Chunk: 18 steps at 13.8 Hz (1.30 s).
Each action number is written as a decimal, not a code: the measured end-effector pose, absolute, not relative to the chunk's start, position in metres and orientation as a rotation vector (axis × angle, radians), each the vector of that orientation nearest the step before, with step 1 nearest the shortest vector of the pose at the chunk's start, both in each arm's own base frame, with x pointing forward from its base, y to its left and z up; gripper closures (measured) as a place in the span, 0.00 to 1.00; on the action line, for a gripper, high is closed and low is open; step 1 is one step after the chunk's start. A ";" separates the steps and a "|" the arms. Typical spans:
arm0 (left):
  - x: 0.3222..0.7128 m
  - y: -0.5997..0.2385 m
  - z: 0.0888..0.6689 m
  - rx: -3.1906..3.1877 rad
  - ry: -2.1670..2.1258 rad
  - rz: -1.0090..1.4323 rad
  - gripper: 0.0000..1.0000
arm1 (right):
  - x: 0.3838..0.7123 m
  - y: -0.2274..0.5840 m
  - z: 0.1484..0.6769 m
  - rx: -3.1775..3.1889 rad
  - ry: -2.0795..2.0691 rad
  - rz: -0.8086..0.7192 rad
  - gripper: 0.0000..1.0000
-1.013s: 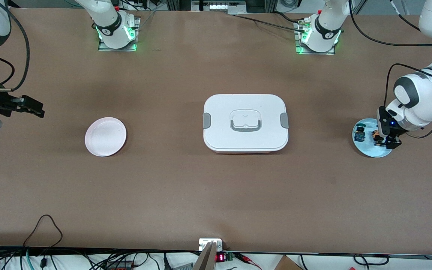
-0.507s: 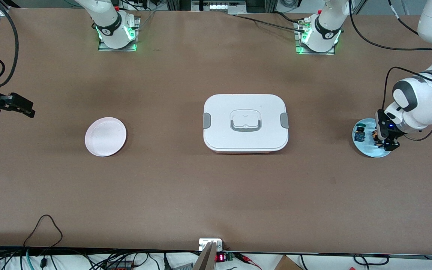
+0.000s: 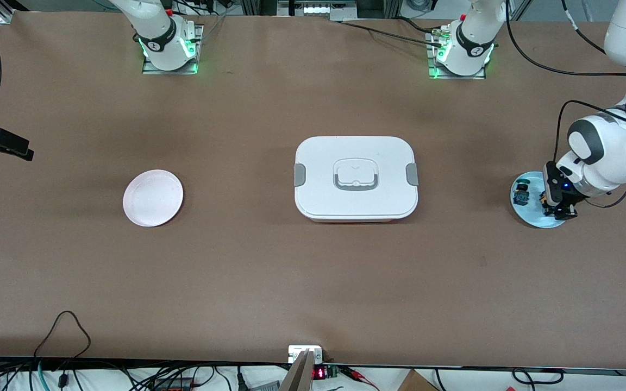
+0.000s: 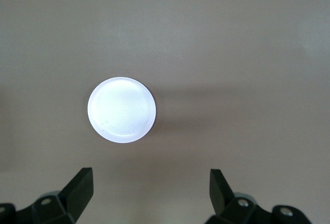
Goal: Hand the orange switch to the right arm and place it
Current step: 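Close the left gripper on the orange switch and lift it, then carry the orange switch with the left gripper over the white box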
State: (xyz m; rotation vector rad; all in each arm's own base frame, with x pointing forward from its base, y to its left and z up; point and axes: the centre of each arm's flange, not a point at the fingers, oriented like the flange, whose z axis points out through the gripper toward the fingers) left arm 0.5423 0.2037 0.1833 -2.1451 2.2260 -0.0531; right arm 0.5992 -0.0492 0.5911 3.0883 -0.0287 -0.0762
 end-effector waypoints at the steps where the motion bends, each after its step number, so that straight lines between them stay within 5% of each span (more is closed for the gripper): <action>1: 0.546 0.206 0.187 -2.147 2.213 -0.066 0.28 | 0.598 -0.044 0.594 3.088 -0.016 -0.072 0.00; 5: 0.575 0.184 0.228 -2.117 2.283 -0.104 0.28 | 0.594 -0.059 0.598 3.087 -0.054 -0.074 0.00; 10: 0.630 0.104 0.351 -2.231 2.547 -0.266 0.28 | 0.596 -0.044 0.599 3.089 -0.010 -0.070 0.00; 18: 0.630 -0.061 0.384 -2.689 2.865 -0.989 0.28 | 0.596 -0.051 0.596 3.087 -0.030 -0.073 0.00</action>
